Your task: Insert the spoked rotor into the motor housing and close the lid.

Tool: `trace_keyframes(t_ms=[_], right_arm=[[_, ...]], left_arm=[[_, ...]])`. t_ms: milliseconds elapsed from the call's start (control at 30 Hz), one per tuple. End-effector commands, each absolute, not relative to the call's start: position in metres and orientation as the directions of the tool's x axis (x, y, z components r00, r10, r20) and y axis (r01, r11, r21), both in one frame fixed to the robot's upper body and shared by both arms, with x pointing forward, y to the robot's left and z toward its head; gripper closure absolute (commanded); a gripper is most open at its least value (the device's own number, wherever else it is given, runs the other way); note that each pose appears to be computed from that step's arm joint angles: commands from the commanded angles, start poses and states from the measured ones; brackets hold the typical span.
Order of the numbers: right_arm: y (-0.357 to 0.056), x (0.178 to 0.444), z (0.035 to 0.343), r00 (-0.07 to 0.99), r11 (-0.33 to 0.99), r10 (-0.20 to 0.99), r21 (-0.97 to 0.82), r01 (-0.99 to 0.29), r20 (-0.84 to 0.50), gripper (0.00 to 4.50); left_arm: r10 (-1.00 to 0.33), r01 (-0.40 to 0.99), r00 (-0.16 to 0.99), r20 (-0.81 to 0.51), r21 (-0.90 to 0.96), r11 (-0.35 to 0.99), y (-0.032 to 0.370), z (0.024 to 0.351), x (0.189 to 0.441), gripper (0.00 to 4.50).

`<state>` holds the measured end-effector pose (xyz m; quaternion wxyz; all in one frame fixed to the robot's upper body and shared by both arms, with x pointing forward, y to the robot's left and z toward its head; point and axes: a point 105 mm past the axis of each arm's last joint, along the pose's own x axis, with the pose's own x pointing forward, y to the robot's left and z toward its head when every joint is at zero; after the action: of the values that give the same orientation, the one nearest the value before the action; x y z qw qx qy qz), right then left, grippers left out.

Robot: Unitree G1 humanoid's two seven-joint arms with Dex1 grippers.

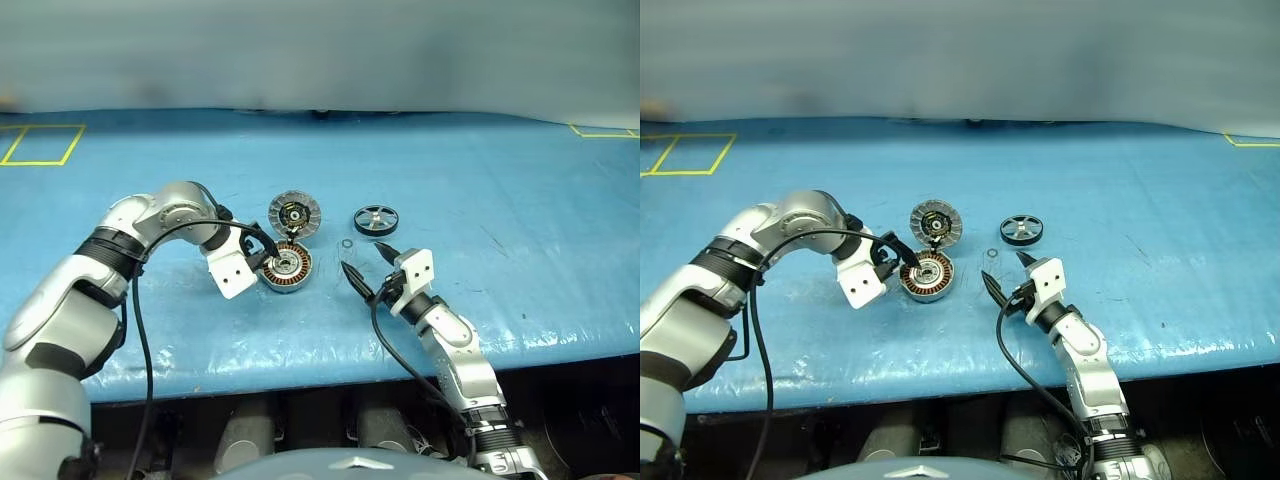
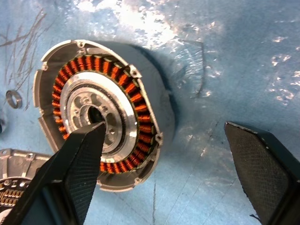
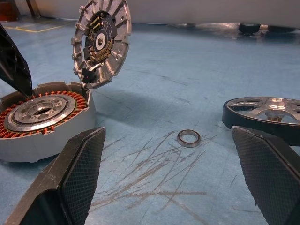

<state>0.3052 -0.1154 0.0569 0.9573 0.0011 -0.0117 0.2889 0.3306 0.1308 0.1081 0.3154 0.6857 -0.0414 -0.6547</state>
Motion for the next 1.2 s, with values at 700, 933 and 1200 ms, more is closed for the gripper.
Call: trace_keyframes(t_ms=[700,933,1200], right_arm=[[-0.080,0.320,0.054,0.806,0.815,0.566,-0.030,-0.578,-0.171,0.00],[-0.087,0.334,0.050,0.833,0.855,0.501,-0.013,-0.518,-0.234,0.00],[-0.098,0.343,0.043,0.851,0.879,0.461,-0.001,-0.476,-0.253,0.00]], left_arm=[[-0.825,0.964,0.251,-0.507,0.210,0.165,0.182,0.095,0.288,0.31],[-0.822,0.897,0.441,-0.360,0.197,0.395,0.185,0.078,0.292,0.31],[-0.785,0.807,0.587,-0.197,0.219,0.549,0.180,0.072,0.290,0.31]])
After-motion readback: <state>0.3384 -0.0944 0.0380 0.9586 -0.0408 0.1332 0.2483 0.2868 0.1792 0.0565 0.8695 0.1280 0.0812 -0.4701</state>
